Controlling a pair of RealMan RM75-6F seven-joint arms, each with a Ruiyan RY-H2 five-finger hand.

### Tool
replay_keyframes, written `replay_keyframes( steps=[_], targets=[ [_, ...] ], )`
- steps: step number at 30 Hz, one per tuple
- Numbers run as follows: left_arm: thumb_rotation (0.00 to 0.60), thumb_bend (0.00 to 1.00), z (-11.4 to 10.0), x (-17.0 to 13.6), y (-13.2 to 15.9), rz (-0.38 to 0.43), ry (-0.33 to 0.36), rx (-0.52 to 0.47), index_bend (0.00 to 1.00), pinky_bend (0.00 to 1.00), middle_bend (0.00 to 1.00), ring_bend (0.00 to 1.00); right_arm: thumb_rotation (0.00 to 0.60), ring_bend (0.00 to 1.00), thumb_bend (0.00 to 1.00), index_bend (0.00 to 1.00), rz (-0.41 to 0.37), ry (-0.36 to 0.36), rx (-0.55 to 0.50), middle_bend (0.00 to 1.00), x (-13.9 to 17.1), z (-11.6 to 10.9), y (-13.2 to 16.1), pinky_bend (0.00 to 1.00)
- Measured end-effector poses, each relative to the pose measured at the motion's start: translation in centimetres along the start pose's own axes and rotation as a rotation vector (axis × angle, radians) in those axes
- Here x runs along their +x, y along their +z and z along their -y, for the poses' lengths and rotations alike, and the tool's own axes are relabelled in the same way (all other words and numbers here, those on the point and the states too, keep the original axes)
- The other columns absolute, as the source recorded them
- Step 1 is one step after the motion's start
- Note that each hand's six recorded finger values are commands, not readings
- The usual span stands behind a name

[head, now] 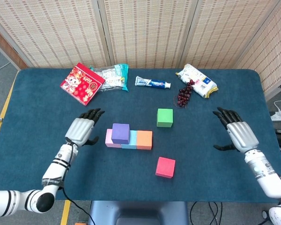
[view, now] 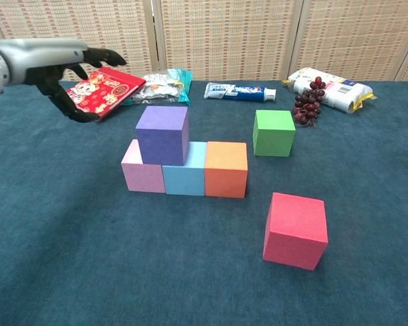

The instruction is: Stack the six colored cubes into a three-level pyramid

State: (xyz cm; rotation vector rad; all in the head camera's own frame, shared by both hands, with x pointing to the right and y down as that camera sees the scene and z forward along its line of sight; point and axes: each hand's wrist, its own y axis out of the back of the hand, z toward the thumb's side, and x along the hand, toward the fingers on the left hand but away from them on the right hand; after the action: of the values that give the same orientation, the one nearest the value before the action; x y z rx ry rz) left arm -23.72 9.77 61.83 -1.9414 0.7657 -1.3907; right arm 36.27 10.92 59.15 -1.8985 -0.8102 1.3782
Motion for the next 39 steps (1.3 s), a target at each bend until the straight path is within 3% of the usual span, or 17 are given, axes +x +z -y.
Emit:
replay_keyframes(
  steps=[7,11,19,29,39],
  targets=[
    [0.6,0.33,-1.1,-2.1,-4.3,-0.056,0.079,-0.038,0.08,0.15,0.08,0.05,0.6,0.0,0.16,0.04,-0.072,0.06,0.0,0.09,-1.4,1.1,2.8,0.11],
    [0.6,0.33,-0.6,-4.1,-7.4,-0.105,0.113,-0.067,0.1,0.15,0.08,0.05,0.6,0.0,0.16,0.07,-0.085,0.087,0.001,0.1,-4.5,1.4,4.3,0.13],
    [0.6,0.33,0.1,-8.1,-11.0,-0.117,0.189,-0.098,0.12,0.15,0.08,0.05,0.6,0.02,0.16,0.14,-0.091,0.161,0.053,0.17,-12.5,3.1,7.5,0.17],
    [0.6,0.33,-0.9,-10.6,-13.6,-0.134,0.277,-0.04,0.15,0.14,0.09,0.05,0.6,0.06,0.16,0.21,-0.053,0.215,0.091,0.22,-17.7,6.0,9.5,0.17],
    [0.6,0.33,0.4,-12.7,-14.6,-0.149,0.245,-0.043,0.15,0.13,0.09,0.05,0.6,0.09,0.16,0.28,-0.016,0.243,0.121,0.26,-19.8,7.4,9.4,0.18]
  ],
)
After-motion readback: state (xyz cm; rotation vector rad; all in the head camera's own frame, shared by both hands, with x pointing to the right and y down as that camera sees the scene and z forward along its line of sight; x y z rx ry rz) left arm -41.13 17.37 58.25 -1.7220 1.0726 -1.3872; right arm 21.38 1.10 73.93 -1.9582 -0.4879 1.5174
